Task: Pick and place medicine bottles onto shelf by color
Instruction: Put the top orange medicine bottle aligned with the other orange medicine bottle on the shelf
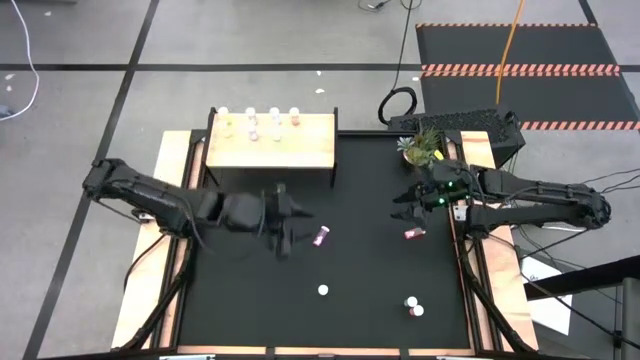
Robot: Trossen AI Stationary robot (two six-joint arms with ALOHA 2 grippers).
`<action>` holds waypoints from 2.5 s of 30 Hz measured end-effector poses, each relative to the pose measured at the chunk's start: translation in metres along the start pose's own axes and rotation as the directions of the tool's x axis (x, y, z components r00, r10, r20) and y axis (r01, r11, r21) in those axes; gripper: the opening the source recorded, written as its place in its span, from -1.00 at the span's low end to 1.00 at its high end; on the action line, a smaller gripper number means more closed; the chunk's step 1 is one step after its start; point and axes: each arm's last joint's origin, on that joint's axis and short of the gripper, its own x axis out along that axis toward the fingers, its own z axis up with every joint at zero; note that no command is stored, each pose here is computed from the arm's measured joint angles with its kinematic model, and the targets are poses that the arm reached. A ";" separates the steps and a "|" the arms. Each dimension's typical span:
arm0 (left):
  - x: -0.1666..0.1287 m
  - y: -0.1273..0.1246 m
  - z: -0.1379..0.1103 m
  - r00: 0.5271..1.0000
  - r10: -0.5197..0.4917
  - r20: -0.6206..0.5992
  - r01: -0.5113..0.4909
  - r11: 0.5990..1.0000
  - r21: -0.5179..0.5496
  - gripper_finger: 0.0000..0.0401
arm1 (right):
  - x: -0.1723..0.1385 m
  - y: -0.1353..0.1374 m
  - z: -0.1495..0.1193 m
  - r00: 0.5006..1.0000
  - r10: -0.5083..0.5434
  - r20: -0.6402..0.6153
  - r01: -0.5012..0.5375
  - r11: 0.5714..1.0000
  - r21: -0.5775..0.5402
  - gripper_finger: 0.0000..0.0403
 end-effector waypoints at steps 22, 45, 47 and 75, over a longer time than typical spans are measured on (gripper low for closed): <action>0.060 -0.028 -0.106 0.989 0.147 0.001 -0.141 0.949 -0.281 -0.03 | 0.010 0.010 -0.062 0.925 -0.181 -0.334 0.237 0.962 0.137 0.24; 0.082 0.020 -0.041 0.977 0.201 0.068 -0.197 0.979 -0.058 -0.03 | 0.020 -0.026 -0.110 0.761 -0.401 -0.510 0.645 0.548 0.532 0.16; 0.083 0.026 -0.040 0.975 0.211 0.067 -0.212 0.977 0.004 -0.03 | 0.023 -0.030 -0.115 0.750 -0.393 -0.532 0.659 0.501 0.561 0.14; 0.090 0.084 -0.025 1.000 -0.018 0.011 0.016 0.989 0.144 -0.03 | 0.040 -0.049 -0.137 0.783 -0.412 -0.466 0.530 0.051 0.846 -0.33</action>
